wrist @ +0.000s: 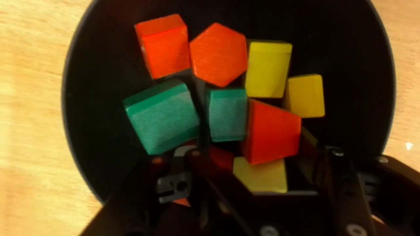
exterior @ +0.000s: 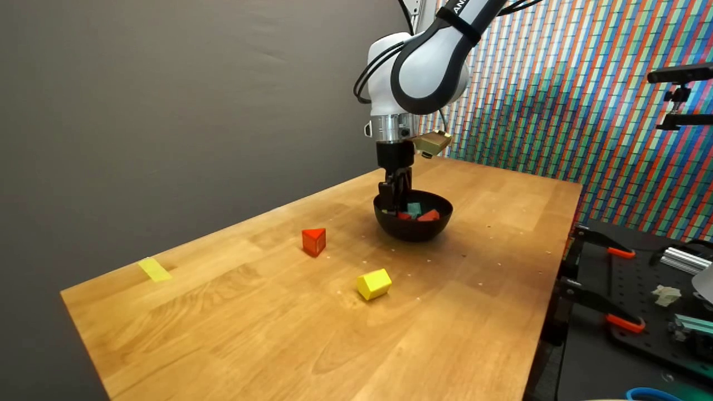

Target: Take the blocks out of the bowl and place them on the table

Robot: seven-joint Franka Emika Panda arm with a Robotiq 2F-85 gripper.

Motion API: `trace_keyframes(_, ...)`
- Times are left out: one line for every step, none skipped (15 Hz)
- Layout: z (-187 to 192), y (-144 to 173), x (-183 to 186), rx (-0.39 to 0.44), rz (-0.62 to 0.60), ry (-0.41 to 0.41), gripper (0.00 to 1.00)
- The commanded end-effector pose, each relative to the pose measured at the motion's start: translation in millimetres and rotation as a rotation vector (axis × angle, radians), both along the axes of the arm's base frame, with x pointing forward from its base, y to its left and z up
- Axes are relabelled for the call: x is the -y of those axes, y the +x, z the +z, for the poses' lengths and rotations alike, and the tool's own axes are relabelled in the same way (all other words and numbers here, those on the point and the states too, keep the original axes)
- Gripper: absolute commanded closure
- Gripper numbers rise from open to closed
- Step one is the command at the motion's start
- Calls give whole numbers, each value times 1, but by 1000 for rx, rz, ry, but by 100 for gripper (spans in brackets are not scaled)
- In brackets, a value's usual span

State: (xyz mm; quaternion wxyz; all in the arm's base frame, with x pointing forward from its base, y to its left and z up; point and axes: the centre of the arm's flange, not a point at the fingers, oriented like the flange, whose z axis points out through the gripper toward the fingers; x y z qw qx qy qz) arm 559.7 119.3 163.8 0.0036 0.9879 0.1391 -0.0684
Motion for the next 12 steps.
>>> trace_keyframes(2,1,-3,14,15,-17,62)
trace_keyframes(5,0,-2,19,13,-22,62)
trace_keyframes(10,-2,-2,28,10,-24,62)
trace_keyframes(16,-4,-1,39,9,-29,62)
trace_keyframes(24,-7,-1,50,10,-32,62)
trace_keyframes(34,-11,0,54,17,-12,62)
trace_keyframes(50,-17,1,70,13,1,62)
trace_keyframes(63,-21,3,104,9,-1,62)
trace_keyframes(80,-28,8,134,-5,2,62)
trace_keyframes(94,-33,14,156,-16,14,62)
trace_keyframes(109,-38,26,196,-49,6,62)
trace_keyframes(121,-41,39,243,-91,-16,62)
